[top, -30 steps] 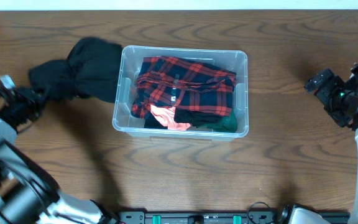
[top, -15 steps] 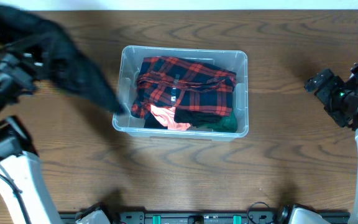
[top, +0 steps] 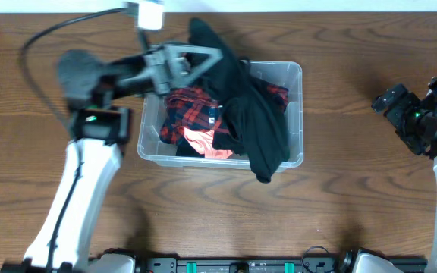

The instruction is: Pack container

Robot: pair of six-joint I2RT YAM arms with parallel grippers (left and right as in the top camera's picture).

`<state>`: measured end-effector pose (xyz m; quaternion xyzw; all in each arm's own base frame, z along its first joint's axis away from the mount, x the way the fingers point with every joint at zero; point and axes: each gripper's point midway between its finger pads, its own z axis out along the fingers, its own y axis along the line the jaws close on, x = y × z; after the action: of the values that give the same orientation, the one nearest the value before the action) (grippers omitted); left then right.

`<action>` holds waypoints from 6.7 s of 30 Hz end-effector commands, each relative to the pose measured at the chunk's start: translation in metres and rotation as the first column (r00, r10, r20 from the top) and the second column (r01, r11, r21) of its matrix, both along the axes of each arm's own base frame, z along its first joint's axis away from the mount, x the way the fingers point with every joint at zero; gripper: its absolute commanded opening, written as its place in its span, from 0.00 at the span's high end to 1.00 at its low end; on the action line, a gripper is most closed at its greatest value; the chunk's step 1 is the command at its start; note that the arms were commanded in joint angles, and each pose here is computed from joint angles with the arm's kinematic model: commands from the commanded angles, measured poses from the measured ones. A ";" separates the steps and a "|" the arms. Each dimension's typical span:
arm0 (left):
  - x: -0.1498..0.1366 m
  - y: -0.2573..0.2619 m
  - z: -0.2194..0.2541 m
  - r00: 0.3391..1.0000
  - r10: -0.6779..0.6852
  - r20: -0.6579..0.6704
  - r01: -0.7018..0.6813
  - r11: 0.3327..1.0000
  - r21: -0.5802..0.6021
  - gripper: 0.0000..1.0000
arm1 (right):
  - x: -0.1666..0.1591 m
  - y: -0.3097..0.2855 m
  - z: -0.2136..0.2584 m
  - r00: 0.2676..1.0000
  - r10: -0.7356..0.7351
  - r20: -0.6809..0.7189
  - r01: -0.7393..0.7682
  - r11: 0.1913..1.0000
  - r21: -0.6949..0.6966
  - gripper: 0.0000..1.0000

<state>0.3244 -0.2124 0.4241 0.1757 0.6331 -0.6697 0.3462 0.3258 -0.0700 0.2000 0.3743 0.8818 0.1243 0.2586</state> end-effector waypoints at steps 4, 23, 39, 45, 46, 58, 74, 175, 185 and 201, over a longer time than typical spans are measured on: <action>0.033 -0.039 -0.018 0.988 0.093 0.122 -0.093 0.996 -0.005 0.94 | 0.000 -0.002 0.000 1.000 0.002 0.000 -0.002 1.000 -0.001 0.01; 0.047 -0.057 0.073 0.898 0.226 0.378 -0.193 0.973 -0.123 0.94 | 0.000 -0.002 0.000 1.000 0.002 0.000 -0.002 1.000 -0.001 0.01; 0.038 -0.078 -0.119 0.984 0.108 -0.144 -0.034 0.897 0.441 0.93 | 0.000 -0.002 0.000 1.000 0.002 0.001 -0.002 1.000 -0.001 0.01; 0.020 -0.038 -0.137 0.951 0.281 -0.128 -0.141 0.764 0.630 0.93 | 0.000 -0.002 0.000 1.000 0.002 0.000 -0.002 1.000 -0.001 0.01; 0.019 -0.027 -0.139 0.938 0.329 -0.109 -0.178 0.726 0.664 0.93 | 0.000 -0.002 0.000 1.000 0.002 0.000 -0.002 1.000 -0.001 0.01; -0.018 0.134 -0.160 0.659 0.739 0.140 -0.350 0.136 0.927 0.40 | 0.000 -0.002 0.000 1.000 0.002 0.000 -0.002 1.000 -0.001 0.01; 0.018 0.048 -0.155 0.843 0.524 0.122 -0.359 0.380 0.852 0.63 | 0.000 -0.002 0.000 1.000 0.002 0.000 -0.002 1.000 -0.001 0.01; -0.064 0.248 -0.086 0.402 0.839 0.366 -0.498 -0.136 0.857 0.02 | 0.000 -0.002 0.000 1.000 0.002 0.000 -0.002 1.000 -0.001 0.01; -0.064 0.248 -0.086 0.402 0.839 0.366 -0.498 -0.135 0.857 0.02 | -0.004 0.000 0.007 1.000 0.015 0.018 -0.014 1.000 -0.020 0.01; -0.064 0.248 -0.086 0.402 0.839 0.366 -0.498 -0.136 0.857 0.02 | -0.086 0.049 0.017 0.828 0.497 0.259 -0.251 0.742 -0.622 0.01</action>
<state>0.2605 0.0324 0.3379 -0.1308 0.9150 0.0643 0.3763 0.2532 -0.0214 0.2490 0.0990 0.8503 0.0191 0.5166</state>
